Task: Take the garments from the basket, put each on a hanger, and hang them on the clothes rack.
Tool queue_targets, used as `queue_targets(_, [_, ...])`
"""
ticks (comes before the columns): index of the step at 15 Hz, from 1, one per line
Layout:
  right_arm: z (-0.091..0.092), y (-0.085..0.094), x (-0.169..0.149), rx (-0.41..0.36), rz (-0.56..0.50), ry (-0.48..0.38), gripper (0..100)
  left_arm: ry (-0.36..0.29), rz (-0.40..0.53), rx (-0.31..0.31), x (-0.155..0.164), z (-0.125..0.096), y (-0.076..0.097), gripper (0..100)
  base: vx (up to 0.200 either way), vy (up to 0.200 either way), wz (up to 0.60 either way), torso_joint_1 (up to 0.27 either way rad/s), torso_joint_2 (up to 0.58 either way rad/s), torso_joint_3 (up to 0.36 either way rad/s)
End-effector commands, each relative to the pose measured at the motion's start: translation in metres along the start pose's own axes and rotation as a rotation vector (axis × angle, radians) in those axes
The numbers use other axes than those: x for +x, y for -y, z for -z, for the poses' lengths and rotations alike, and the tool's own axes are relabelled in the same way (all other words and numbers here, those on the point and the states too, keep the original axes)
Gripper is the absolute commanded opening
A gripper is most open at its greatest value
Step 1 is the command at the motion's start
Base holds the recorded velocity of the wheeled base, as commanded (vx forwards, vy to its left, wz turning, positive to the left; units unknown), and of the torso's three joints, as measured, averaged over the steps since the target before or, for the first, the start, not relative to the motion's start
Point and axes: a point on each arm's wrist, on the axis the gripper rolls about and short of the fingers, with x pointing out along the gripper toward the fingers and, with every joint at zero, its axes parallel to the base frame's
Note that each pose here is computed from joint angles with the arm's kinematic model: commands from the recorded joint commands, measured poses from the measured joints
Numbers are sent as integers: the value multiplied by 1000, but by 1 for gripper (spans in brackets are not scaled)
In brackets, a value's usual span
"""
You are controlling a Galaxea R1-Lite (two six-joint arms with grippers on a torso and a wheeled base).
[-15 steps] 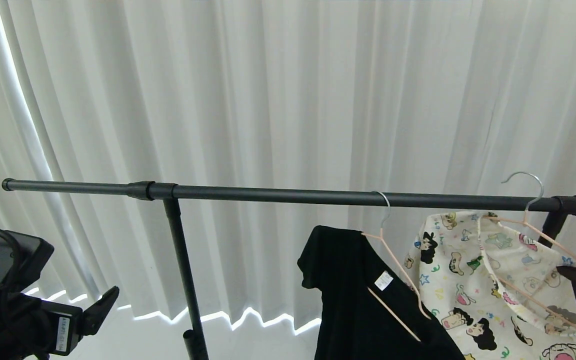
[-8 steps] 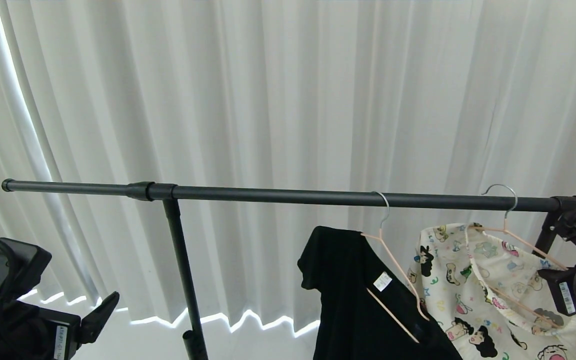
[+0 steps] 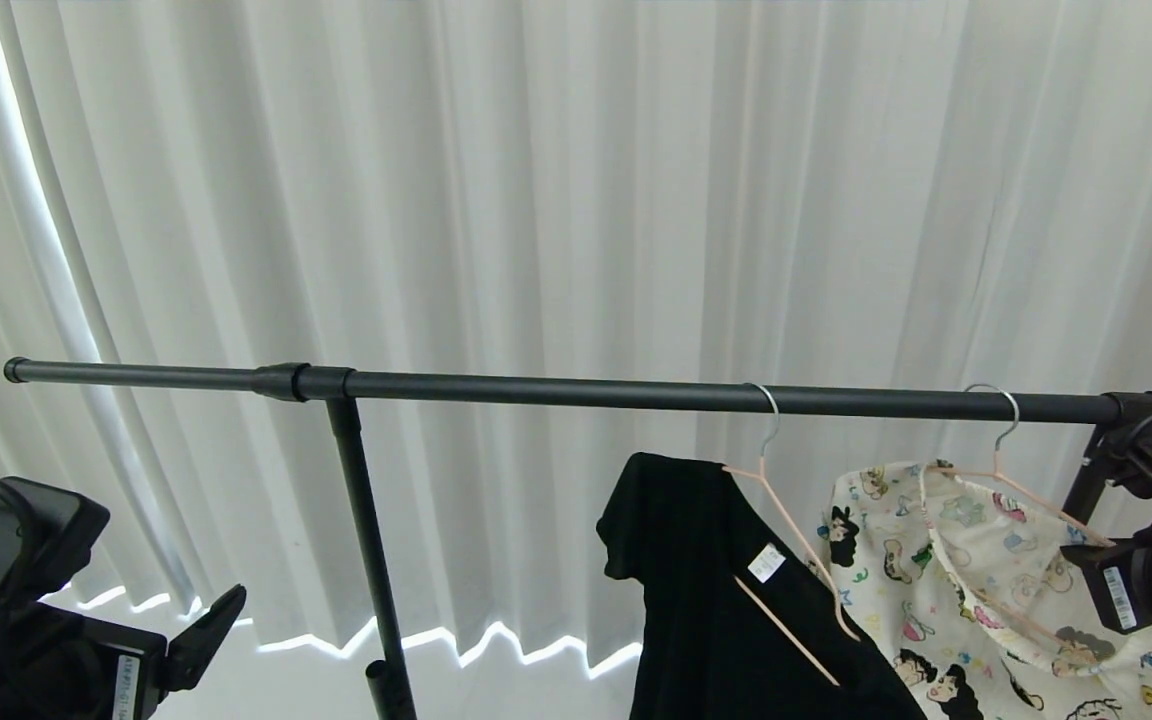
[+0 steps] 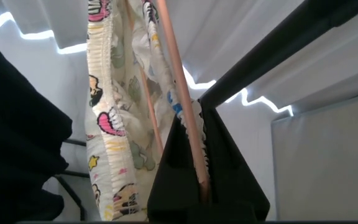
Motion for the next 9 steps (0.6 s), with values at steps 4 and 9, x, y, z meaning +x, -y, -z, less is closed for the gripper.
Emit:
queue_targets(4, [-1, 0, -13, 33, 3, 49, 100, 8, -4, -2, -2, 0, -1, 100, 0, 0, 0, 0, 0, 0])
queue_targets(9, [-5, -1, -58, 99, -70, 249, 100, -5, -26, -11, -2, 3, -3, 100, 0, 0, 0, 0, 0, 0])
